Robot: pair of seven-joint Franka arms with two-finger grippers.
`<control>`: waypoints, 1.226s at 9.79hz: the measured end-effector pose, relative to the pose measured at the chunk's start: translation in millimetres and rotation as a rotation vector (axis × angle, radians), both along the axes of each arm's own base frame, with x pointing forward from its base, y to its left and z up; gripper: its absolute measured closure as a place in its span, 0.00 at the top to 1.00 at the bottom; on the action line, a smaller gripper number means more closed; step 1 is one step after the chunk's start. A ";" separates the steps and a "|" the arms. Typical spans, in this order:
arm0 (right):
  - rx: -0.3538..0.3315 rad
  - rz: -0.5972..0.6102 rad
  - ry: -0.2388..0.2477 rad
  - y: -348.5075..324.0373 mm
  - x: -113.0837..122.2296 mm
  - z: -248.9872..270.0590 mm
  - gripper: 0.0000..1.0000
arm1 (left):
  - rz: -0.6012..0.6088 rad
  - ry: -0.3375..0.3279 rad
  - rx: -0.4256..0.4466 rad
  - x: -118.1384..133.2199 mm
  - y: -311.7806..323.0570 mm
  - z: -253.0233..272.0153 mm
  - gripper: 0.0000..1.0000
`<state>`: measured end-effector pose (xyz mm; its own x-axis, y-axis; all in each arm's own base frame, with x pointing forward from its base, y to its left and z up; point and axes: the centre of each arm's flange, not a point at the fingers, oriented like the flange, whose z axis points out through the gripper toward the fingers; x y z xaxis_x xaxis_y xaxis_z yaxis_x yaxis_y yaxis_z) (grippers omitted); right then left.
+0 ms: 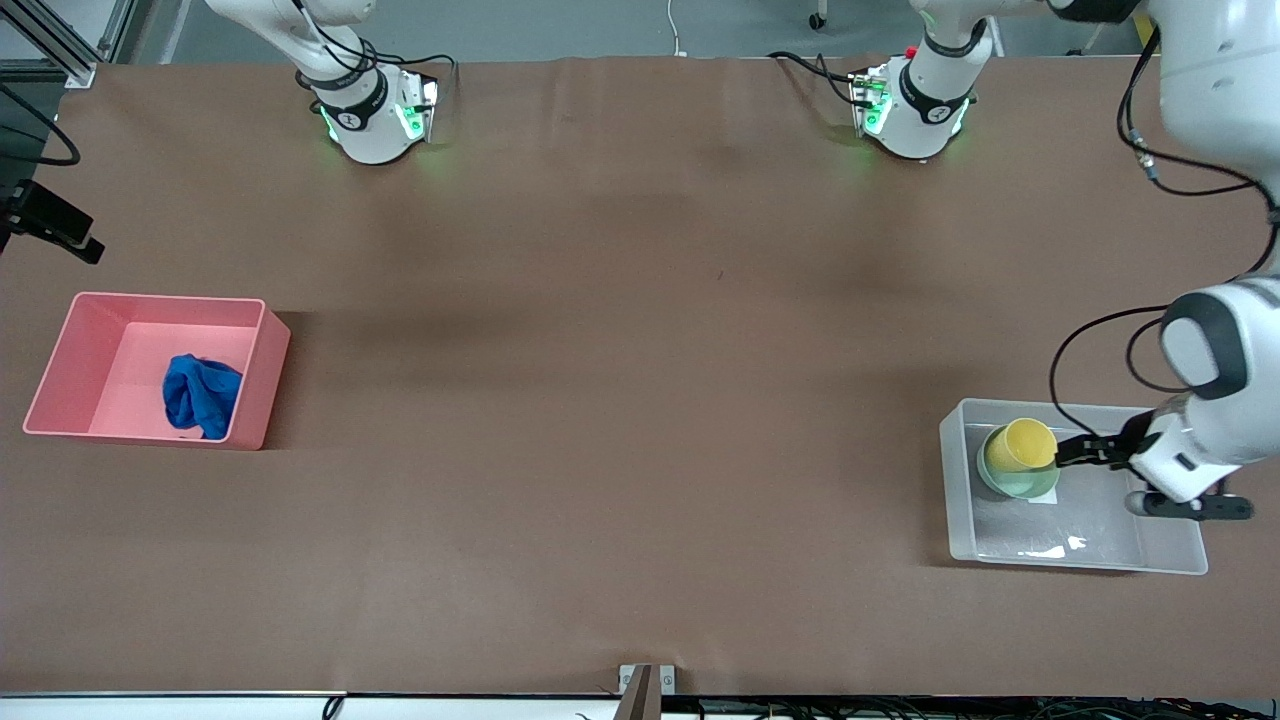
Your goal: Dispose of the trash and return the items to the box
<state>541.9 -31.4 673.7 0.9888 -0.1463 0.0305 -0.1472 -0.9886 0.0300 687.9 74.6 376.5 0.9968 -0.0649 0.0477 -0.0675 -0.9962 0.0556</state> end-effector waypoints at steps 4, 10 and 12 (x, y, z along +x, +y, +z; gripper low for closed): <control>0.000 0.000 0.000 0.1 0.2 0.0 1.00 | 0.002 -0.040 -0.013 -73.2 -63.0 128.2 1.00; 0.000 0.000 -0.001 -0.3 0.3 0.1 1.00 | -0.037 -0.065 0.003 -150.4 -95.7 287.7 1.00; 0.000 0.000 -0.001 -0.3 0.4 0.1 1.00 | -0.058 -0.021 0.040 -153.7 -103.2 319.1 1.00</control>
<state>542.3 -31.7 673.8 0.9887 -0.1466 0.0311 -0.1475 -0.9886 0.0299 534.2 -28.6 695.6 0.9901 -0.1244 0.0651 -0.1255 -0.9920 0.0133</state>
